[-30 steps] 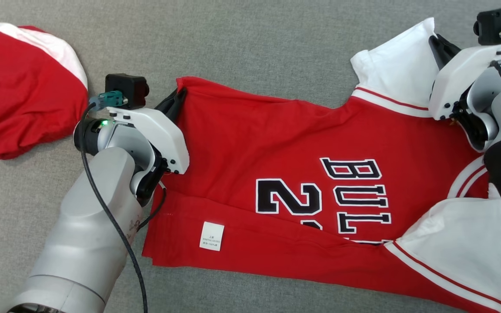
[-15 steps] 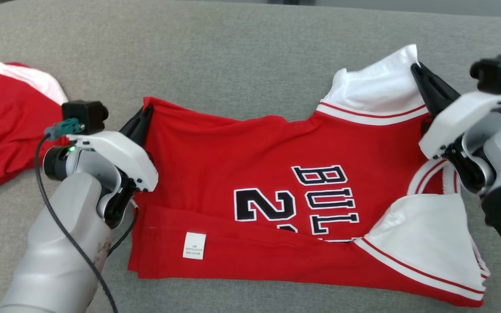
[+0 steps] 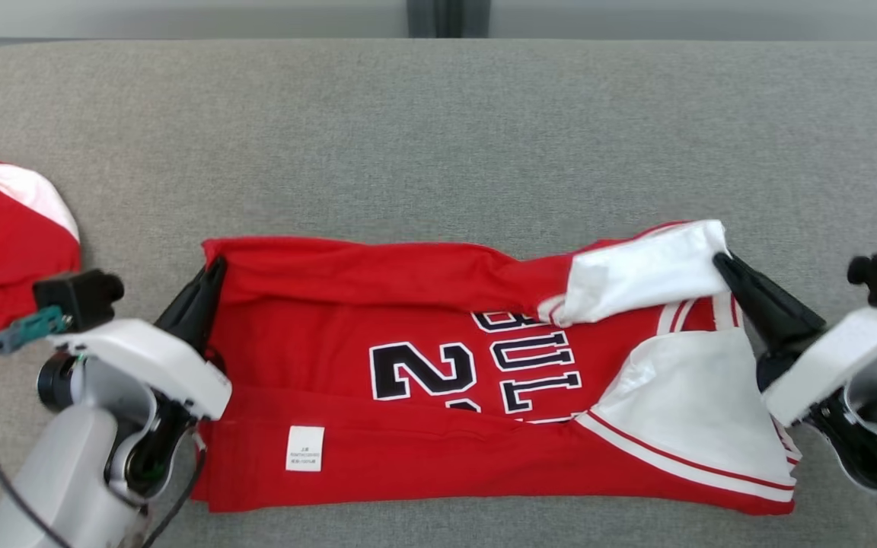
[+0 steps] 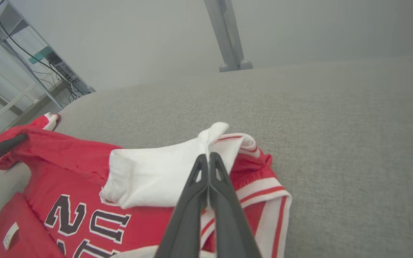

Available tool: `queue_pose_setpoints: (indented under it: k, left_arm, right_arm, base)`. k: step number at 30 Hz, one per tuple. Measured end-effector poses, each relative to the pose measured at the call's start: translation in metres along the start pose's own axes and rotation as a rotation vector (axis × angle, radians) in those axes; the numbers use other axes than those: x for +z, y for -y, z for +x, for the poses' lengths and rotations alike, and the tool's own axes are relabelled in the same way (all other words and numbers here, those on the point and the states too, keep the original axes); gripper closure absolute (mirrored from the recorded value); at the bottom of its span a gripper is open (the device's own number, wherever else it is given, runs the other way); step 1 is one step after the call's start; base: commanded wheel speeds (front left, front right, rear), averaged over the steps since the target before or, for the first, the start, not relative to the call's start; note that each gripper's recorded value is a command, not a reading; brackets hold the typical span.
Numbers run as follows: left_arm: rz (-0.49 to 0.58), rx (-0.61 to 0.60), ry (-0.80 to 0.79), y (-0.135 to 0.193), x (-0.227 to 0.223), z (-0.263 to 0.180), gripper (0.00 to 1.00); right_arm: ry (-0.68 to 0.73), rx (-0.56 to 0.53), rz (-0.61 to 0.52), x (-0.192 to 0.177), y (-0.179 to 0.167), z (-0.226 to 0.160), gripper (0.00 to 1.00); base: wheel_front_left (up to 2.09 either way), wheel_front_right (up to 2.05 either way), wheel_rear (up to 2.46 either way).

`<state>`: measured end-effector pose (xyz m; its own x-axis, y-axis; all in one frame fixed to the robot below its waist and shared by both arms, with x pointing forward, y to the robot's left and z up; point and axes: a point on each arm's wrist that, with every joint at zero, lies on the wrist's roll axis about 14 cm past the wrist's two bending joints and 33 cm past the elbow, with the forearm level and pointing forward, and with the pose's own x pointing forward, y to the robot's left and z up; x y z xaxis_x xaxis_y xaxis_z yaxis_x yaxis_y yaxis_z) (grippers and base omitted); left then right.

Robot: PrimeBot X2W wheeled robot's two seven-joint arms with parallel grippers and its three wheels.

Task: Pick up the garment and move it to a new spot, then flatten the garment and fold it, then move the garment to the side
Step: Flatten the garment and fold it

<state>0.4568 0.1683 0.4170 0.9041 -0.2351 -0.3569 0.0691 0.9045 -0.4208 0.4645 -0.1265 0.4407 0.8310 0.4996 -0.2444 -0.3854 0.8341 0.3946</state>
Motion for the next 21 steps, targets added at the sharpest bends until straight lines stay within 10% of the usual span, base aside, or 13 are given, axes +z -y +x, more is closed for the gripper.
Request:
queue_pose_setpoints:
  k: [16,17,18,20,21]
  left_arm:
    - [-0.210,0.037,-0.100,0.006,-0.037,-0.063,1.00]
    - [-0.218,0.036,-0.117,0.007,-0.041,-0.066,1.00]
    - [-0.227,0.035,-0.129,0.008,-0.045,-0.068,0.89]
    - [-0.234,0.042,-0.138,0.008,-0.049,-0.070,0.00]
    - [-0.232,0.051,-0.134,0.006,-0.049,-0.071,0.00]
  right_arm:
    - [-0.051,-0.125,0.115,-0.042,0.018,-0.057,1.00]
    - [-0.053,-0.127,0.122,-0.045,0.016,-0.057,0.59]
    - [-0.063,-0.136,0.133,-0.050,0.016,-0.057,0.00]
    - [-0.057,-0.155,0.146,-0.055,0.018,-0.059,0.00]
    - [-0.039,-0.169,0.156,-0.054,0.020,-0.059,0.00]
  base:
    - [0.00,0.00,0.00]
    - [0.00,0.00,0.00]
    - [0.00,0.00,0.00]
    - [0.00,0.00,0.00]
    - [0.00,0.00,0.00]
